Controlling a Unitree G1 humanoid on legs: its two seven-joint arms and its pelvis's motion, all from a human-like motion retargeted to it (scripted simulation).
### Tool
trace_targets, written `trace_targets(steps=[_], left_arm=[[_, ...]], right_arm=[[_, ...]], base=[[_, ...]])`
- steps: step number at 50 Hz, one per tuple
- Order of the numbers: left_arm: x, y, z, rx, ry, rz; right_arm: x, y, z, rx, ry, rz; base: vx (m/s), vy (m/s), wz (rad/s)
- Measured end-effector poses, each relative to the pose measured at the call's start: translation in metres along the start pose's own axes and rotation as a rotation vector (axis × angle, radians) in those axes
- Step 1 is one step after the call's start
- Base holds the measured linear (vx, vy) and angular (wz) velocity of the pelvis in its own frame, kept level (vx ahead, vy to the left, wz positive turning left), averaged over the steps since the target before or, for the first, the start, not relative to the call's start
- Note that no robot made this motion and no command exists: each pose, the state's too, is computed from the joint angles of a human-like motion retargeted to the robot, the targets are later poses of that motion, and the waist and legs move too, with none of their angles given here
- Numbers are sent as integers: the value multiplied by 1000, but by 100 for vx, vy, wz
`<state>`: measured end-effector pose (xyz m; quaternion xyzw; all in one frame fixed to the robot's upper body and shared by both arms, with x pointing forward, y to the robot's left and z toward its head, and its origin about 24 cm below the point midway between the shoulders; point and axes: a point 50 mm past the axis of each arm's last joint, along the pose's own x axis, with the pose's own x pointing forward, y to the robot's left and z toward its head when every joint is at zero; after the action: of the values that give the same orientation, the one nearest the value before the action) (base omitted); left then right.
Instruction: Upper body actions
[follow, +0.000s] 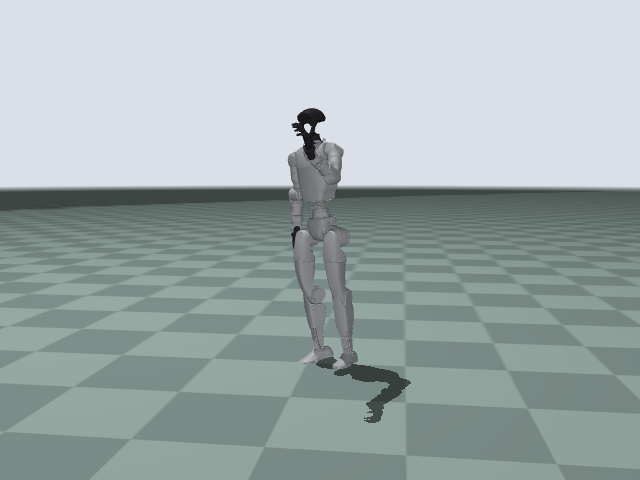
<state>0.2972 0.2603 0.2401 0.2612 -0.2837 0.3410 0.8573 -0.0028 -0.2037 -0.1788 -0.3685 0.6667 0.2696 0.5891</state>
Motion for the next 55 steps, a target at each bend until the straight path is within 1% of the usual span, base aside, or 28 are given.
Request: trace_targets(steps=[3,5,10,14,17,20,23,25,27,29,31,35,37,39,40,42,45,50,55], left_arm=[[6,-14,-23,-18,166,-116],[5,-15,-24,-57,189,-171],[-11,9,-8,-27,6,-54],[-57,2,-17,-86,-68,-45],[-108,-15,-43,-148,41,-145],[-174,-31,-89,-70,324,-367],[-242,-31,-136,117,607,-597],[-279,-20,-159,242,751,-639],[-310,-11,-173,330,851,-614],[-341,0,-184,388,983,-595],[-377,15,-190,430,1190,-616],[-448,60,-184,433,1775,-728],[-478,84,-169,349,2134,-810],[-500,103,-147,217,2455,-874],[-508,110,-136,150,2574,-889],[-517,118,-126,40,2664,-869],[-522,123,-123,-21,2658,-793],[-518,128,-132,65,2594,-707],[-492,116,-155,112,2493,-789]], right_arm=[[0,-3,4,-5,-7,6],[0,-5,5,-20,-14,3],[0,-7,6,-47,-18,-13],[0,-5,7,4,-19,5],[0,-4,7,44,-23,12],[0,-1,5,70,-28,26],[0,0,4,105,-43,51],[0,-1,6,134,-56,66],[0,-1,9,164,-76,81],[-1,-1,11,186,-96,92],[-1,0,12,195,-110,97],[-1,-4,16,178,-134,91],[-2,-9,22,150,-154,85],[-3,-14,29,123,-179,78],[-3,-16,32,111,-192,75],[-4,-22,38,95,-222,65],[-7,-32,49,85,-272,39],[-10,-39,59,81,-320,17],[-9,-39,54,106,-325,3]], base=[[0,-1,6],[0,0,0],[1,2,-24],[-1,2,-20],[-1,2,-3],[-4,6,-5],[-8,7,10],[-10,5,22],[-10,2,35],[-11,4,45],[-10,0,43],[-14,3,28],[-11,2,21],[-9,6,21],[-10,4,8],[-14,5,-18],[-17,6,-48],[-11,-2,-36],[0,-9,12]])
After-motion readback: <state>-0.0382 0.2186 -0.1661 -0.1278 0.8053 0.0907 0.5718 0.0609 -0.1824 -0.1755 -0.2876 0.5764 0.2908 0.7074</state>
